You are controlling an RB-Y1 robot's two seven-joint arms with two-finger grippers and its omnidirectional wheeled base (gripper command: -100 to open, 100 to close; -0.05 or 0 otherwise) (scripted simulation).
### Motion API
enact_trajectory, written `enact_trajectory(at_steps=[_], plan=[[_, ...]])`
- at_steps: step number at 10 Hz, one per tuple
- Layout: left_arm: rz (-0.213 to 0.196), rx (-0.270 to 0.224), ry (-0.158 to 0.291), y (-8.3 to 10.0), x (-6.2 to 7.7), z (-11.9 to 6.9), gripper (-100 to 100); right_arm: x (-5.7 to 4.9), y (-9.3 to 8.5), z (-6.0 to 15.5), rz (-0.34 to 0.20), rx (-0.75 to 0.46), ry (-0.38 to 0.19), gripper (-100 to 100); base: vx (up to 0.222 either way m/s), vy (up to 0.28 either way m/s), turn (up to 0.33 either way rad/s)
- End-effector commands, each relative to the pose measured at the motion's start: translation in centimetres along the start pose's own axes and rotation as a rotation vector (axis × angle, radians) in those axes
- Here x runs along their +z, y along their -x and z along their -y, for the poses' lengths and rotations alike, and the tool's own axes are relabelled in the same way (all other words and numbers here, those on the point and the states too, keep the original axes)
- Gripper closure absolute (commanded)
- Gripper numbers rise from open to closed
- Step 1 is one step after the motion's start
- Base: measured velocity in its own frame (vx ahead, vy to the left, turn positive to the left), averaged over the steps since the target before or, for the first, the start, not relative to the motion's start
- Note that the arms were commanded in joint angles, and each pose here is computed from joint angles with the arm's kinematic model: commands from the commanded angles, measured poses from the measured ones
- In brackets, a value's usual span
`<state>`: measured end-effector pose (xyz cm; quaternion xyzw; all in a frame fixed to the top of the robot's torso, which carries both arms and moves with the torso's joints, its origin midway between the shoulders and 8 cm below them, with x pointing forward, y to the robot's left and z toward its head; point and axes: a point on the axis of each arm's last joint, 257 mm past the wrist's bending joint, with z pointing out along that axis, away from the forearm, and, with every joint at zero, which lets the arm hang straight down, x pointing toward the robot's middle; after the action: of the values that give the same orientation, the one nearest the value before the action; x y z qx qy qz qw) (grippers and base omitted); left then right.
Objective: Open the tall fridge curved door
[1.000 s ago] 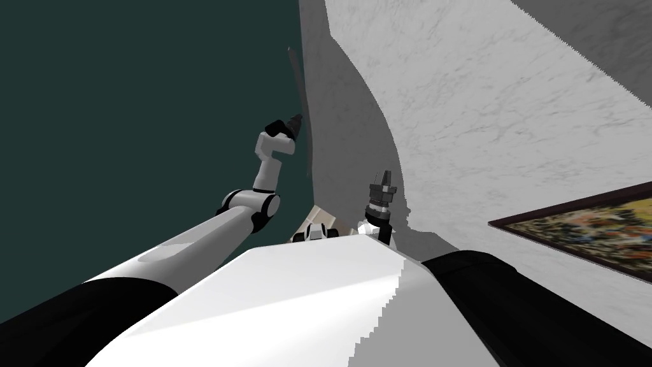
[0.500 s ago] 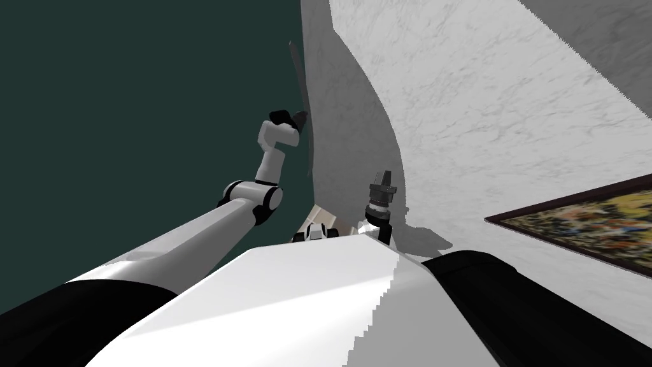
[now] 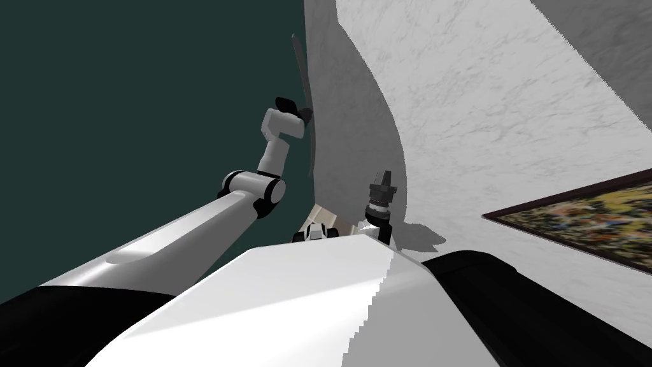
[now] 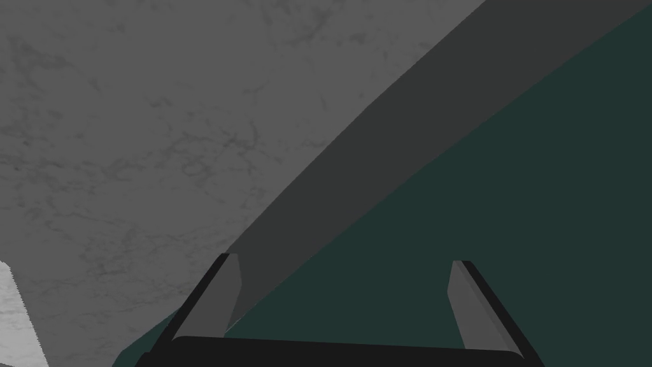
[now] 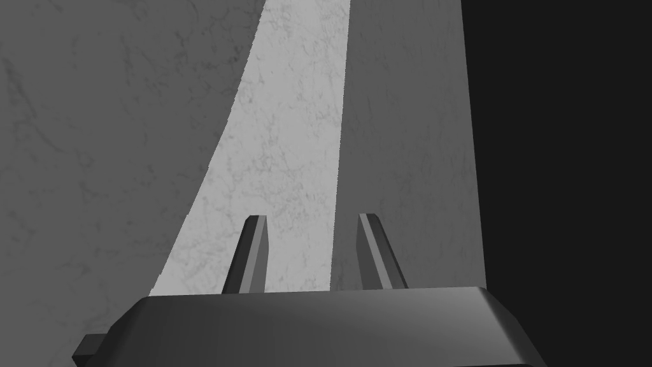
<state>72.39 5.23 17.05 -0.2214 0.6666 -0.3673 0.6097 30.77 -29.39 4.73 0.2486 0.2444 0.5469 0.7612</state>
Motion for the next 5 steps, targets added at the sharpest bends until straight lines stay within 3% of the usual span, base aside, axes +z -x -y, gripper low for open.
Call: enact_trajectory(at_steps=[1, 5], plan=[[-0.032, 0.059, 0.037, -0.9, 0.3, 1.1, -100, 0.0, 0.0, 0.0, 0.0, 0.0, 0.0, 0, -0.006, 0.077, -0.055], [-0.103, 0.123, 0.049, -4.6, 0.2, 3.8, -100, 0.0, 0.0, 0.0, 0.0, 0.0, 0.0, 0, -0.019, 0.021, -0.063]])
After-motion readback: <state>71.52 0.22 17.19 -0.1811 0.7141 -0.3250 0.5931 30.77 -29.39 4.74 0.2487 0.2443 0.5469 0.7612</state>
